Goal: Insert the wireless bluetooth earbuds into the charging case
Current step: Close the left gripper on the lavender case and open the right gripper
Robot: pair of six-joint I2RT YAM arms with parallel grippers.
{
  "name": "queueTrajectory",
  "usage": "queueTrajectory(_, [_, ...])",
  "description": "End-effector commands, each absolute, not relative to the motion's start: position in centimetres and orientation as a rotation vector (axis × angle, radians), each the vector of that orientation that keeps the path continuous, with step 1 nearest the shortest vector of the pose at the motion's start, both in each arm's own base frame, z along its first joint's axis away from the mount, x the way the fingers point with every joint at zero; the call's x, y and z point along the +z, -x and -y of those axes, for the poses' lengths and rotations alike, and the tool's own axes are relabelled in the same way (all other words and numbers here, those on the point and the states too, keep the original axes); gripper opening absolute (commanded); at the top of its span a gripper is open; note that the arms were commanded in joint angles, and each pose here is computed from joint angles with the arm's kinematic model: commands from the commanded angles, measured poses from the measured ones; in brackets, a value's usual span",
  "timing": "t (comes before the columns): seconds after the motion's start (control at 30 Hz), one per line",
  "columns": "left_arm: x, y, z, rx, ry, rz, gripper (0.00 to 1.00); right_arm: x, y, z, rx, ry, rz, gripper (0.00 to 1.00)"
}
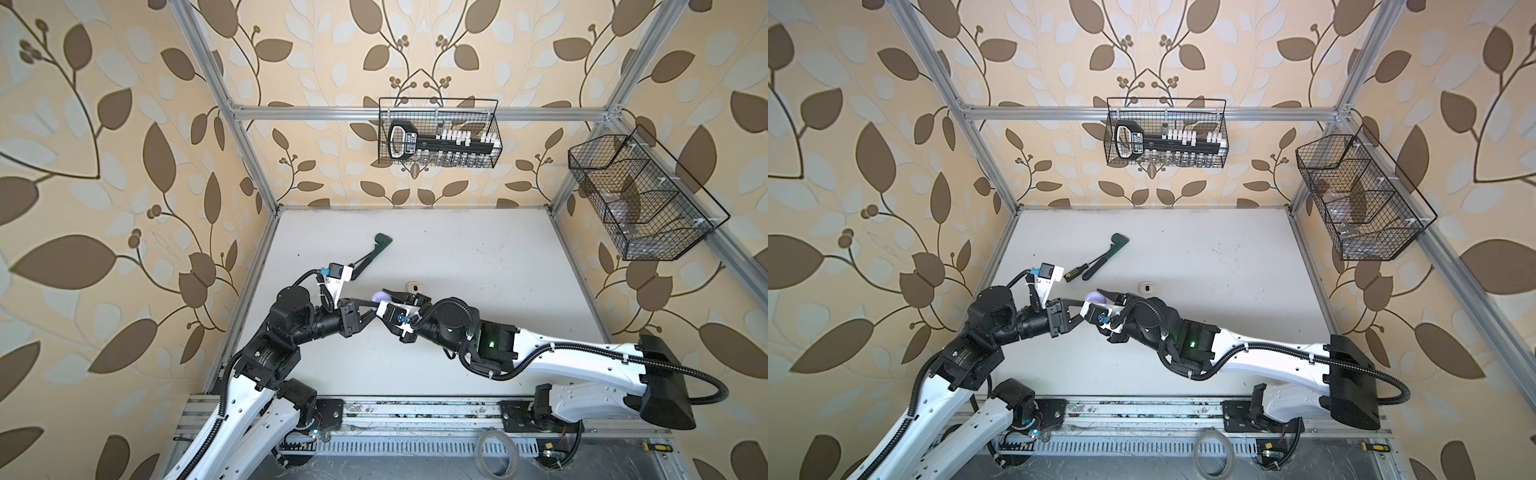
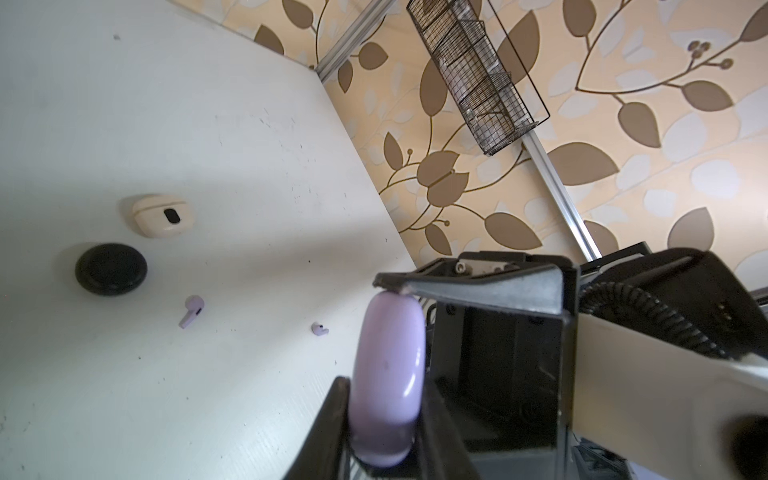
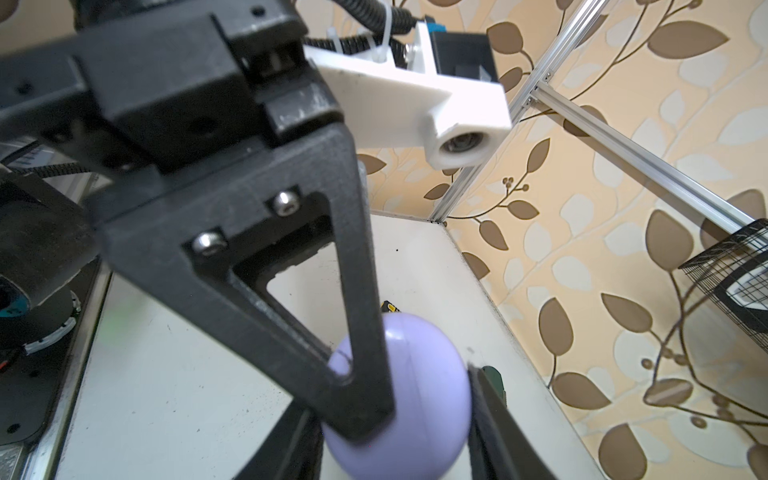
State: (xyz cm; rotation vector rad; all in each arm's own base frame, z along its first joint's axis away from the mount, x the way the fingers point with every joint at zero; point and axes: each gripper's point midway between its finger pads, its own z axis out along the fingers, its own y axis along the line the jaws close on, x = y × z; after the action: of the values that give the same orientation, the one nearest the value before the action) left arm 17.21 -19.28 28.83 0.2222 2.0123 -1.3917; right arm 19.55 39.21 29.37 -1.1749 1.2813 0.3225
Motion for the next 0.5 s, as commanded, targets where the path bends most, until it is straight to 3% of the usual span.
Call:
queueTrajectory(0.0, [29.5,-17.2,19.4,-1.406,-0.245,-1.976,0.08,31.7,-19.1,-39.9,0.349,1.154,-1.226,0.40])
queueTrajectory(0.1, [29.8,-17.5,19.4,-1.397,-0.244,-1.958,0.01,31.7,-18.8,-39.6,0.387,1.137,-1.248,0.60])
queueTrajectory(0.2, [29.9,-18.2,19.4,-1.383,-0.241,-1.926,0.00,31.7,-18.4,-38.5,0.438,1.102,-1.270,0.73])
queueTrajectory(0.27, [29.8,-19.2,19.2,-1.338,-0.226,-1.898,0.00,31.7,-17.8,-37.4,0.491,1.071,-1.280,0.79])
queueTrajectory(0.47, [31.0,-19.5,19.4,-1.256,-0.371,-1.650,0.00,31.9,-18.1,-34.1,0.685,0.888,-1.361,0.83])
